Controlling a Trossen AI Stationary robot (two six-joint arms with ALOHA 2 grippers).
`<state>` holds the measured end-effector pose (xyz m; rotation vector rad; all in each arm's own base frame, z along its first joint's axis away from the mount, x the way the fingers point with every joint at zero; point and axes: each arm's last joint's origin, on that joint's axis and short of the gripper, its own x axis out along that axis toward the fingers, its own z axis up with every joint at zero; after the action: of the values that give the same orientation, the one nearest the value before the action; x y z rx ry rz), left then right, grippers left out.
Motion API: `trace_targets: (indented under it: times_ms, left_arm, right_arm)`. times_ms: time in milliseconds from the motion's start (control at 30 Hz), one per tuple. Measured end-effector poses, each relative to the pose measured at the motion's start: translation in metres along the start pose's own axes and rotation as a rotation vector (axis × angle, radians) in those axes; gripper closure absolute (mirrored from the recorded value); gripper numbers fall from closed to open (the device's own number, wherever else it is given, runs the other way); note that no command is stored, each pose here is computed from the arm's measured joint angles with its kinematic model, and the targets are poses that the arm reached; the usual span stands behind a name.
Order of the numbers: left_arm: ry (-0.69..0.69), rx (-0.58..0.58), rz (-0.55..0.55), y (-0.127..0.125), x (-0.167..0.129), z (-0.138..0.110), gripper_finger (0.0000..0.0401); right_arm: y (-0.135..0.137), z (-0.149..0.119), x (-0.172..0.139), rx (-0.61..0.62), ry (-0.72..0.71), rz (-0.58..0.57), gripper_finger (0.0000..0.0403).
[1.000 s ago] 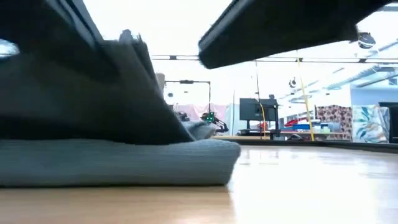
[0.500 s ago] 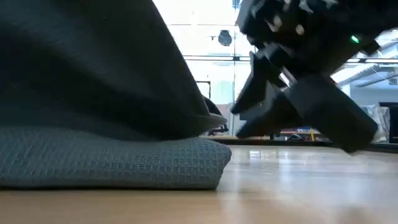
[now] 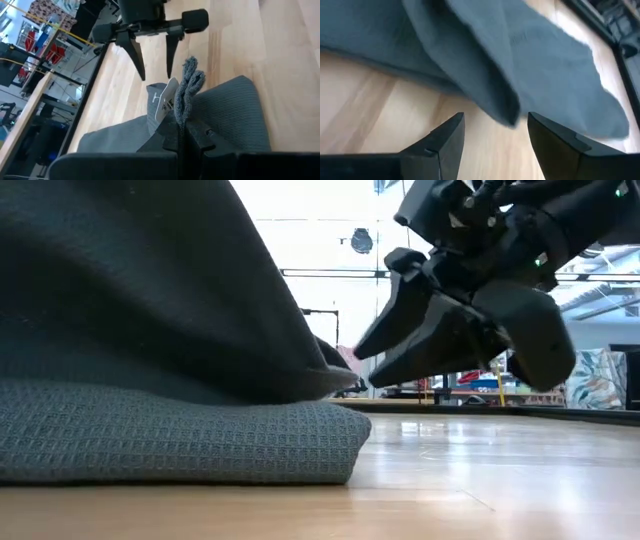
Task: Roll towel into tight, uniform cylinder
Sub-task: Roll the gray towel
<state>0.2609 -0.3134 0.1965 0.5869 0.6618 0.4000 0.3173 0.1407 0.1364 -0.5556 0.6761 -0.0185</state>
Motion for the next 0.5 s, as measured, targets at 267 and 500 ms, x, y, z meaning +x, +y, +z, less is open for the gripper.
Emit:
trace_targets:
  times_ms: [267, 500]
  left_arm:
    - [-0.001, 0.001, 0.001, 0.0, 0.0, 0.0, 0.0399]
    - [-0.003, 0.002, 0.003, 0.0, 0.0, 0.0, 0.0399]
  right_arm:
    - [-0.009, -0.001, 0.013, -0.03, -0.034, -0.04, 0.0204]
    - [-0.021, -0.003, 0.022, -0.017, -0.062, 0.077, 0.0232]
